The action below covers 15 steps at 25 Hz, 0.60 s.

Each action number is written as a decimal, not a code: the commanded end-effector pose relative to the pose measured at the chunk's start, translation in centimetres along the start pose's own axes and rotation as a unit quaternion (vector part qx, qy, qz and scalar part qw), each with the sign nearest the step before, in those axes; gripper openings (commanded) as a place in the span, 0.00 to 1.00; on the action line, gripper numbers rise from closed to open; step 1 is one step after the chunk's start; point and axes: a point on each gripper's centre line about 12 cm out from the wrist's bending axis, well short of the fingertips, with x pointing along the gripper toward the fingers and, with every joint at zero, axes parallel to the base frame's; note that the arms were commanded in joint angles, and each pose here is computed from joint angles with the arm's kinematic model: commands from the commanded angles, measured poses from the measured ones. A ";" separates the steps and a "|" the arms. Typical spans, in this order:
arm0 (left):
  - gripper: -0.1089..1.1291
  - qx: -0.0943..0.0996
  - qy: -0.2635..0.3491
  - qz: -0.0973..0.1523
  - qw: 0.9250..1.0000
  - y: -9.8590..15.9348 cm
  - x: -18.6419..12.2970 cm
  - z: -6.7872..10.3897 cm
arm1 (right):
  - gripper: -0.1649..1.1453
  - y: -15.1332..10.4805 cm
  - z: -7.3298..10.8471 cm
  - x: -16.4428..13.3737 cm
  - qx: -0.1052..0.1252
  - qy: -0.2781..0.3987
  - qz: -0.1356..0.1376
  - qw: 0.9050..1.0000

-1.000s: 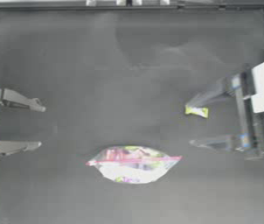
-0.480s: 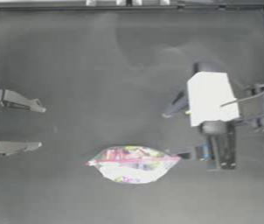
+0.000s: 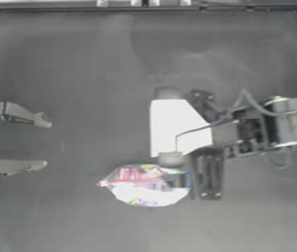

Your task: Put candy in bag

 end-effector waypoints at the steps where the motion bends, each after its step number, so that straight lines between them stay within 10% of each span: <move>1: 0.90 -0.002 -0.004 0.000 1.000 0.0 0.1 0.3 | 0.87 0.5 1.7 -0.4 -0.006 -0.014 0.002 1.000; 15: 0.90 -0.003 0.002 0.000 1.000 0.0 0.1 -0.3 | 0.87 1.8 4.1 4.2 -0.026 0.040 -0.005 0.999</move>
